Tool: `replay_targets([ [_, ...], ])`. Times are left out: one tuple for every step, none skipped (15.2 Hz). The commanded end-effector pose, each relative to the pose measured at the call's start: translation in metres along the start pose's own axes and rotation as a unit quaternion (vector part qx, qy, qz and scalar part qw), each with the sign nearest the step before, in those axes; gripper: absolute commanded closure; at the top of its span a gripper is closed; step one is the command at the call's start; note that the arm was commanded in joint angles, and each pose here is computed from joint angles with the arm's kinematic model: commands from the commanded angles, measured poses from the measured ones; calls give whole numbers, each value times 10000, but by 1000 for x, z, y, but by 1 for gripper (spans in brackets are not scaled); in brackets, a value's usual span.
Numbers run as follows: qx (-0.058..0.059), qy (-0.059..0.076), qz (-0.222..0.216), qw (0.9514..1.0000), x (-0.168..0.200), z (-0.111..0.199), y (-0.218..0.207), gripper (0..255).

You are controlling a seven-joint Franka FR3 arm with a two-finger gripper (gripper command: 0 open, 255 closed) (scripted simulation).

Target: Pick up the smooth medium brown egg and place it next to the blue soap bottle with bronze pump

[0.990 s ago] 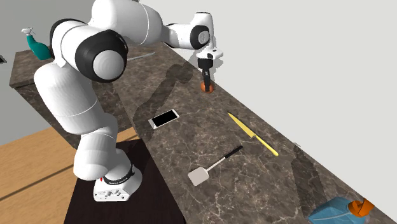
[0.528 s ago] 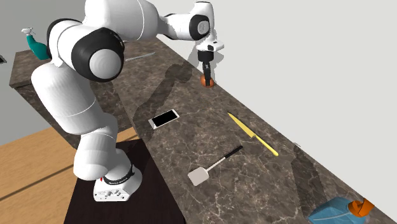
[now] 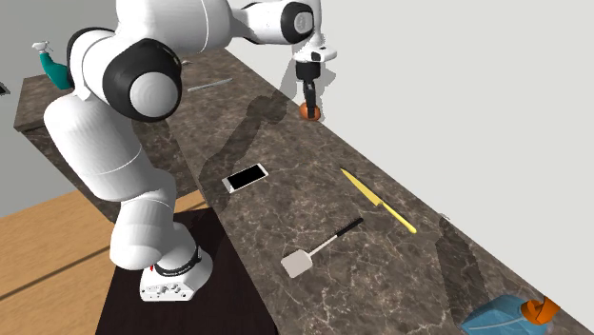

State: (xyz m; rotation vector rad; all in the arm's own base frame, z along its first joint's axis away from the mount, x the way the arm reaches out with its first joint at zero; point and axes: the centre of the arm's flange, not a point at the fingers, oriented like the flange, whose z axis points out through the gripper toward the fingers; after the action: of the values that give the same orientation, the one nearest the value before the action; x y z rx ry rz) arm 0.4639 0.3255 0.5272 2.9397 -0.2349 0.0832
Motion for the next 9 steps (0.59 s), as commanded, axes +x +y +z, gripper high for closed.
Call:
replay_targets([
  [0,-1,0,10000,1,-10,2,255],
  [0,-1,0,10000,1,-15,3,255],
  [0,-1,0,10000,1,-21,4,255],
  [0,-1,0,10000,2,-26,5,255],
  [0,-1,0,10000,2,-31,6,255],
  [0,-1,0,10000,3,-36,7,255],
  [0,-1,0,10000,3,-41,8,255],
  [0,-1,0,10000,3,-46,9,255],
  [0,-1,0,10000,4,-52,10,255],
])
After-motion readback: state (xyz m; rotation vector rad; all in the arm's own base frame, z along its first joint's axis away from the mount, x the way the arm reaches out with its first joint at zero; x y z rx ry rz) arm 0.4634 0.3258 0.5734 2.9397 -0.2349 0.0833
